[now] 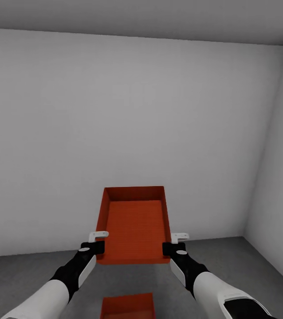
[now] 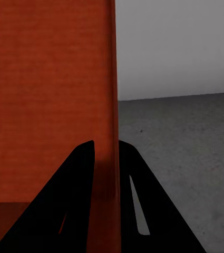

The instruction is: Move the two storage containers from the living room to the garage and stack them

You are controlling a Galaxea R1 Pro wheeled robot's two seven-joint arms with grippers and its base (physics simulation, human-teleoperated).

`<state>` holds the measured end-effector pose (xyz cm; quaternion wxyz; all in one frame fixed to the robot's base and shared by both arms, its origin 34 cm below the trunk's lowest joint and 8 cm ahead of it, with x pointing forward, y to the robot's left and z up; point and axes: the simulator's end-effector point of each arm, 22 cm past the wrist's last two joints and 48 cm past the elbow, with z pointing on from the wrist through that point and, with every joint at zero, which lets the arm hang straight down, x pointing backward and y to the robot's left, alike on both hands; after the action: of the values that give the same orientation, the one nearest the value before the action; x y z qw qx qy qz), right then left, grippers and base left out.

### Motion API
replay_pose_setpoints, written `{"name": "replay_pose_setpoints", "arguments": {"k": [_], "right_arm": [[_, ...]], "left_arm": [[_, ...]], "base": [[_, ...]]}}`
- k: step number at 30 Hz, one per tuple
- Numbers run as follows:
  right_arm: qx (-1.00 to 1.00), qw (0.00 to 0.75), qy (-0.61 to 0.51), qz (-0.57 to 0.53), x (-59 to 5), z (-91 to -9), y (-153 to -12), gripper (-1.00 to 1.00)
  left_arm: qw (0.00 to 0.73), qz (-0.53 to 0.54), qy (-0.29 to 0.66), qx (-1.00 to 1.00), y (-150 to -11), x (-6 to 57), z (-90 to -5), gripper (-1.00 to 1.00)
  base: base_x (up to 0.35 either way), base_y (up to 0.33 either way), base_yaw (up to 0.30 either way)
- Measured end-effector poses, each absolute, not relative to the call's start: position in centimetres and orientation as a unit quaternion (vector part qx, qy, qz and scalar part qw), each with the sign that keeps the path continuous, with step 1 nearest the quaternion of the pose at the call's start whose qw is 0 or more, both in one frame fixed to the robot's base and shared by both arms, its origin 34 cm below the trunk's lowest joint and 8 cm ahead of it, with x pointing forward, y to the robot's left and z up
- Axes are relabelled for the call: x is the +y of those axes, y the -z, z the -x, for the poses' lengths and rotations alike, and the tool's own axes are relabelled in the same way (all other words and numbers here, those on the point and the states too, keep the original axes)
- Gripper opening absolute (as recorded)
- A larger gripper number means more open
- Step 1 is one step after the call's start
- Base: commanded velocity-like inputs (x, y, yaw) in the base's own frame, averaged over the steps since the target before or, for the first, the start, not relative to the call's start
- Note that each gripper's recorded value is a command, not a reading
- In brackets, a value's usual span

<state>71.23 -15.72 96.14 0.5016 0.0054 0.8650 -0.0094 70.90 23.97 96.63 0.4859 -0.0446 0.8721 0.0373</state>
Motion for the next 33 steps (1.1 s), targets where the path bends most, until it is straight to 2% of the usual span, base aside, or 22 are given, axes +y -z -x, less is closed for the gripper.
{"name": "replay_pose_setpoints", "arguments": {"k": [8,24,33], "right_arm": [[0.865,0.502,0.009,-0.006,-15.73,-71.20,-96.10,-1.00],[0.865,0.502,0.009,-0.005,-15.71,-71.22,-96.13,-1.00],[0.865,0.501,0.009,-0.005,-15.72,-71.22,-96.12,-1.00]], "left_arm": [[0.486,0.044,-0.037,0.872,-96.62,23.96,-70.90,-1.00],[0.486,0.044,-0.037,0.872,-96.63,23.98,-70.90,-1.00],[0.486,0.045,-0.037,0.872,-96.61,23.97,-70.90,-1.00]], "base": [[0.000,0.000,0.016],[0.000,0.000,0.220],[0.000,0.000,0.042]]}}
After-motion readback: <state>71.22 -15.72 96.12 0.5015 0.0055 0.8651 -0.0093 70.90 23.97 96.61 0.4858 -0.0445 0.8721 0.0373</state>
